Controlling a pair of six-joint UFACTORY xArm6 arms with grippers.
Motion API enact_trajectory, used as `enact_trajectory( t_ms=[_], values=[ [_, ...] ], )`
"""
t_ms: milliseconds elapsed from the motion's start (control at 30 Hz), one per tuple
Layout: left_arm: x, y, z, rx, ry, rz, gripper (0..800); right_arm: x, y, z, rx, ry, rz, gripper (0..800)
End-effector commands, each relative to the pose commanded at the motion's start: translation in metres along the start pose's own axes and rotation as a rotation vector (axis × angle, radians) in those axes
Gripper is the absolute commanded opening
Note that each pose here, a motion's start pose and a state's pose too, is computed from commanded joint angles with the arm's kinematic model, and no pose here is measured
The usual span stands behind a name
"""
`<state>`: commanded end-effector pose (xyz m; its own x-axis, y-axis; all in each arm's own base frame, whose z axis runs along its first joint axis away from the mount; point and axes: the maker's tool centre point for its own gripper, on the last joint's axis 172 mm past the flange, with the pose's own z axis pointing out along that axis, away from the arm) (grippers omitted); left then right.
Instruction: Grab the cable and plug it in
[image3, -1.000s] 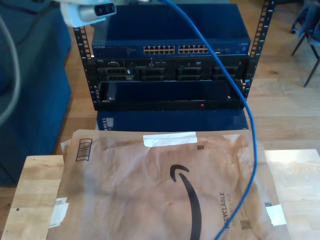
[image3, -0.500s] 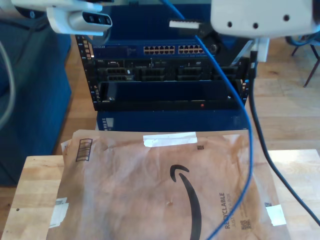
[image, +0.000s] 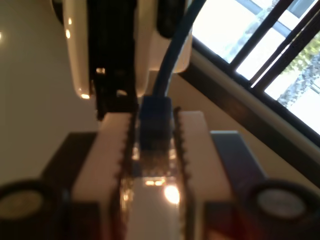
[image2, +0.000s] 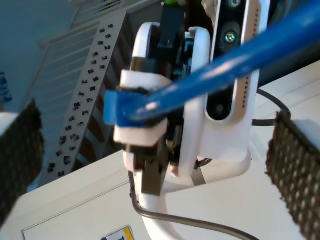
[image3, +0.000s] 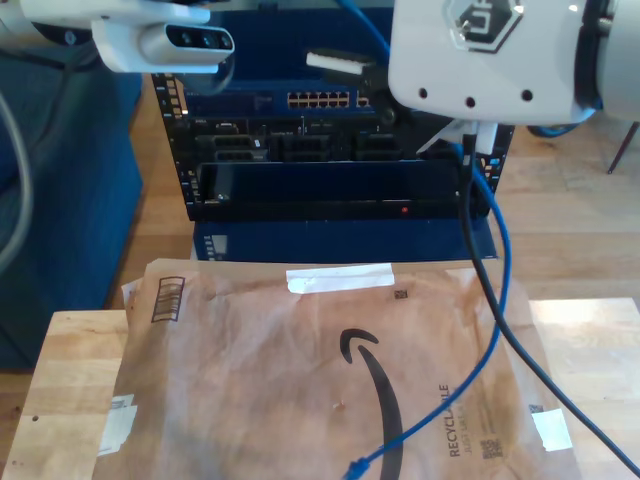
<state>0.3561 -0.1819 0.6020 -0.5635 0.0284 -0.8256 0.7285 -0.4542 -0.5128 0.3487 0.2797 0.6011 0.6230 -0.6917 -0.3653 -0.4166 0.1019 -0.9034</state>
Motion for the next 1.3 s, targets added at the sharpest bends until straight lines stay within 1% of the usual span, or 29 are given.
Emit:
enact_trajectory(
  t_ms=[33, 67, 200, 233, 267, 333, 400, 467, 600, 733, 1033, 1200, 1300],
  values=[
    [0.000, 0.000, 0.001, 0.003, 0.001, 0.000, 14, 0.000, -0.001, 0.000, 0.001, -0.001, 0.000, 588],
    [0.000, 0.000, 0.001, 0.003, 0.001, 0.000, 14, 0.000, -0.002, 0.000, 0.007, 0.000, 0.000, 543],
    [0.002, 0.000, 0.000, 0.006, 0.000, -0.006, 14, -0.004, -0.004, 0.002, 0.021, -0.006, -0.001, 507],
    [0.002, -0.001, 0.001, 0.009, 0.001, -0.006, 14, -0.004, -0.004, 0.002, 0.021, -0.006, 0.001, 483],
    [0.003, -0.001, 0.001, 0.010, 0.002, -0.006, 14, -0.004, -0.005, 0.001, 0.022, -0.006, 0.001, 478],
    [0.003, -0.002, 0.002, 0.013, 0.003, -0.004, 20, -0.003, -0.005, 0.001, 0.023, -0.005, 0.001, 445],
    [0.002, -0.003, 0.002, 0.013, 0.004, -0.003, 20, -0.003, -0.005, 0.001, 0.024, -0.005, 0.004, 361],
    [0.003, -0.003, 0.003, 0.014, 0.006, -0.004, 20, -0.002, -0.005, 0.001, 0.027, -0.004, 0.008, 316],
    [0.004, -0.009, 0.012, 0.024, 0.023, 0.005, 20, -0.003, -0.006, 0.001, 0.031, -0.007, 0.010, 303],
    [0.005, -0.008, 0.012, 0.025, 0.018, -0.001, 20, -0.002, -0.004, 0.002, 0.027, -0.006, 0.013, 273],
    [0.006, -0.007, 0.011, 0.026, 0.015, -0.011, 20, -0.004, -0.005, 0.000, 0.033, -0.009, 0.012, 264],
    [0.008, -0.006, 0.011, 0.028, 0.013, -0.021, 20, -0.007, -0.005, 0.000, 0.032, -0.015, 0.012, 230],
    [0.008, -0.006, 0.011, 0.029, 0.014, -0.023, 20, -0.007, -0.005, 0.000, 0.032, -0.015, 0.012, 229]
  ],
)
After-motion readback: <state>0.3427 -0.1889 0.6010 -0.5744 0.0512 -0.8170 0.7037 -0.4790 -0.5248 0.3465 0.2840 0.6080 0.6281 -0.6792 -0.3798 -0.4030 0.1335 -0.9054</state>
